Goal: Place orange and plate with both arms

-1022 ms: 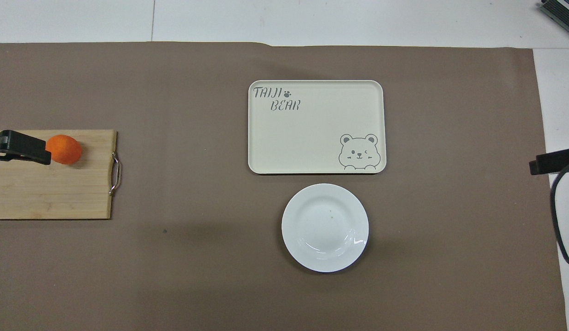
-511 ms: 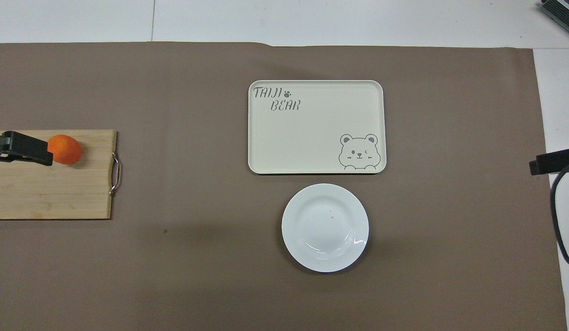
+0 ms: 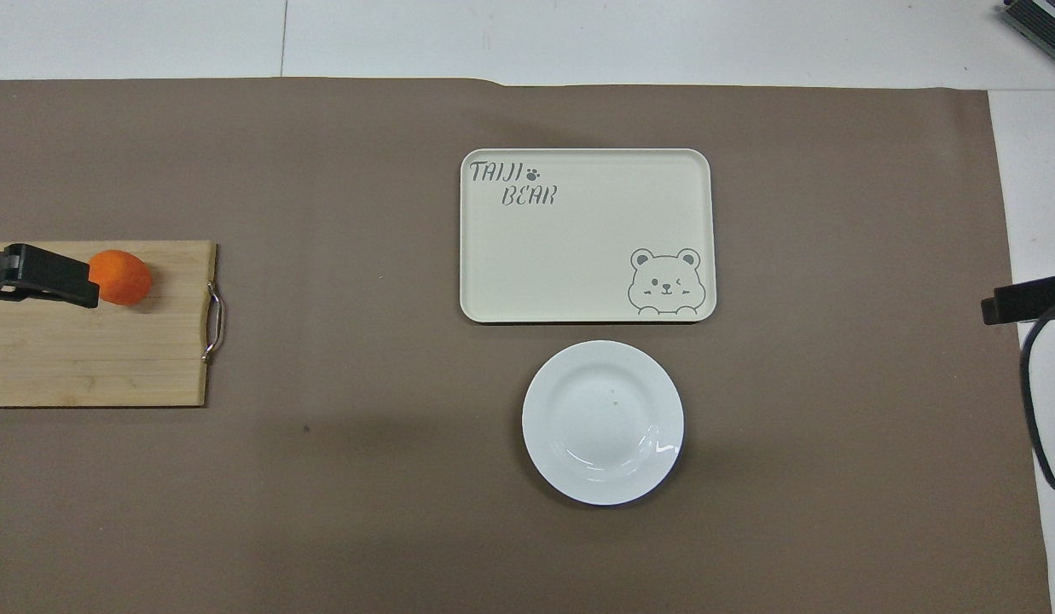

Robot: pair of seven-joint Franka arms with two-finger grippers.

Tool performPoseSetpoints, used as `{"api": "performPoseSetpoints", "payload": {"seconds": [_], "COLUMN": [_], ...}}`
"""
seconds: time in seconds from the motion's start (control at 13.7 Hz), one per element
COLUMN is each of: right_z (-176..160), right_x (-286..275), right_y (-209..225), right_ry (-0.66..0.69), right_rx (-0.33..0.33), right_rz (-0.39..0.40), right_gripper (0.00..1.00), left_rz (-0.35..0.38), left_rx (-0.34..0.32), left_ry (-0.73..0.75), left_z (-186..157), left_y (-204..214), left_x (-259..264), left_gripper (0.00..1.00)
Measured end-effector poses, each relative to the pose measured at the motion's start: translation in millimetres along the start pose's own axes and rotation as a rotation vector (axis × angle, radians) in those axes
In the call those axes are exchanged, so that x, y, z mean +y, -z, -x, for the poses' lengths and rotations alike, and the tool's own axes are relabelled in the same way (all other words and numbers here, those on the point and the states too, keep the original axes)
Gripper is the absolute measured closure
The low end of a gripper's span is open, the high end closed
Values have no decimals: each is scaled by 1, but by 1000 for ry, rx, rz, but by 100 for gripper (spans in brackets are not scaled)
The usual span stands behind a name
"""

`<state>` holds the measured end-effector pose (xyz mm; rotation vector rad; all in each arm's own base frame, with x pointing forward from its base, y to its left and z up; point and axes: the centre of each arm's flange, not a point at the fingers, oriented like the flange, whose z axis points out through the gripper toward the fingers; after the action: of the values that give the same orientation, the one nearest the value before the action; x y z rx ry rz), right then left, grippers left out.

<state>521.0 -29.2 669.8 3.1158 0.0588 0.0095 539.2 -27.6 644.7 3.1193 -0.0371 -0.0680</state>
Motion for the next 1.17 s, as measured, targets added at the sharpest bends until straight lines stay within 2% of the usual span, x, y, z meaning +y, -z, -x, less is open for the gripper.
{"api": "performPoseSetpoints", "payload": {"seconds": [0.58, 0.8, 1.17], "right_z": [0, 0, 0], "right_x": [0, 0, 0], "right_y": [0, 0, 0], "right_ry": [0, 0, 0], "right_rx": [0, 0, 0], "right_rz": [0, 0, 0], "right_gripper": [0, 0, 0], "left_rz": [2, 5, 9], "left_rx": [-6, 13, 25], "left_ry": [12, -5, -82], "left_z": [-4, -18, -33], "left_y": [-9, -33, -93], "left_x": [-6, -27, -94], "left_gripper": [0, 0, 0]}}
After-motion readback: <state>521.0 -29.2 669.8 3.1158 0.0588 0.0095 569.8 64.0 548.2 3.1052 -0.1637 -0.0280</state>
